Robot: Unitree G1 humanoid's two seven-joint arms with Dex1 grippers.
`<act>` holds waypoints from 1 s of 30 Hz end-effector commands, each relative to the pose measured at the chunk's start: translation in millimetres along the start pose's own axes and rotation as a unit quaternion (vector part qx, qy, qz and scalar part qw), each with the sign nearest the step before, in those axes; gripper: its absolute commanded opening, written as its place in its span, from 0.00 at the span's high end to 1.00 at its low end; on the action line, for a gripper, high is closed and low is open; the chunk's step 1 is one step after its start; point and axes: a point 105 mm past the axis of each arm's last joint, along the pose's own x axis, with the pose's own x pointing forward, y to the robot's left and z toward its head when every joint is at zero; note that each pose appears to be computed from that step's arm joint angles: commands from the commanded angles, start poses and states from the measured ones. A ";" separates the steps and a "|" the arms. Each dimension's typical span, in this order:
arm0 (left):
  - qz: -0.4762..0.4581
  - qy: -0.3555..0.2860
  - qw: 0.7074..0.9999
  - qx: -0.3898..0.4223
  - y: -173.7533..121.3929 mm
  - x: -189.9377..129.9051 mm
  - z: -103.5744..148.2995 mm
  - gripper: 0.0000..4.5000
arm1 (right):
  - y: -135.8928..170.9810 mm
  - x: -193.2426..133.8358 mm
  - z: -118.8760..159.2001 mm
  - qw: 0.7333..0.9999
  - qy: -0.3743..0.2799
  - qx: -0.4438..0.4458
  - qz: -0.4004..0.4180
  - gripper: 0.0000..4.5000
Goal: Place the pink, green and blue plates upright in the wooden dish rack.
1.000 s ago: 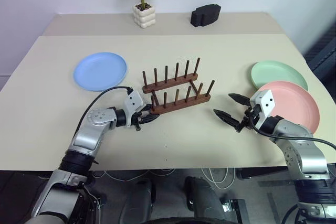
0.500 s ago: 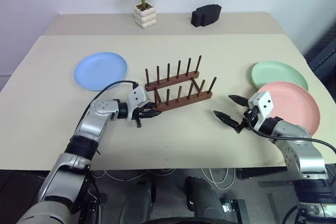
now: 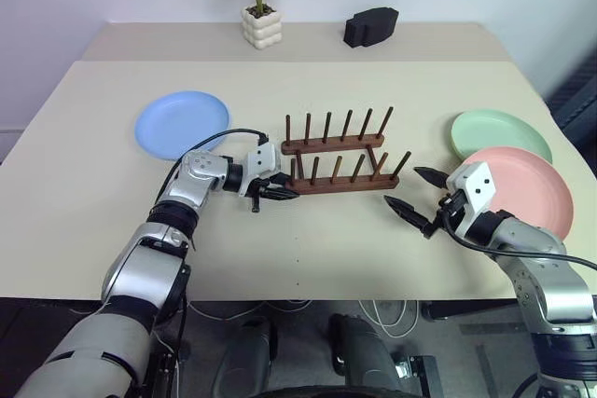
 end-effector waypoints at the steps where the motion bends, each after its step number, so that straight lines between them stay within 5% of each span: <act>1: -0.006 0.007 1.000 0.009 0.3 2.1 -0.1 0.83 | -2.2 -3.6 17.3 1.000 -0.019 -0.017 -0.009 0.00; 4: -0.005 0.007 1.000 0.004 1.1 1.2 -1.1 0.83 | -2.2 -1.7 18.8 1.000 -0.019 -0.016 -0.009 0.00; 11: 0.029 -0.010 0.999 -0.021 11.4 -11.4 0.5 0.05 | -5.8 -0.3 14.7 1.000 -0.014 -0.018 -0.007 0.00; 17: 0.071 -0.002 0.996 -0.054 9.9 -44.3 -17.8 0.00 | -10.5 -8.8 0.0 1.000 0.020 -0.021 -0.009 0.06; 19: 0.084 0.003 0.994 -0.069 5.9 -56.3 -25.1 0.12 | -9.9 -11.0 -8.0 0.999 0.043 -0.027 -0.003 0.18; 21: 0.081 0.003 0.994 -0.072 -3.4 -63.2 -27.3 0.29 | -6.5 -11.4 -12.5 0.998 0.055 -0.030 0.012 0.42; 26: 0.072 -0.018 0.996 -0.051 -26.4 -56.7 -11.9 0.88 | 7.0 -2.9 -18.0 0.996 0.069 -0.022 0.055 1.00; 27: 0.074 -0.020 0.996 -0.046 -30.2 -52.9 -8.7 0.99 | 9.0 -0.7 -20.7 0.995 0.075 -0.027 0.059 1.00; 30: 0.070 -0.032 0.996 -0.055 -45.2 -37.5 0.1 1.00 | 9.7 7.5 -33.2 0.993 0.095 -0.047 0.054 1.00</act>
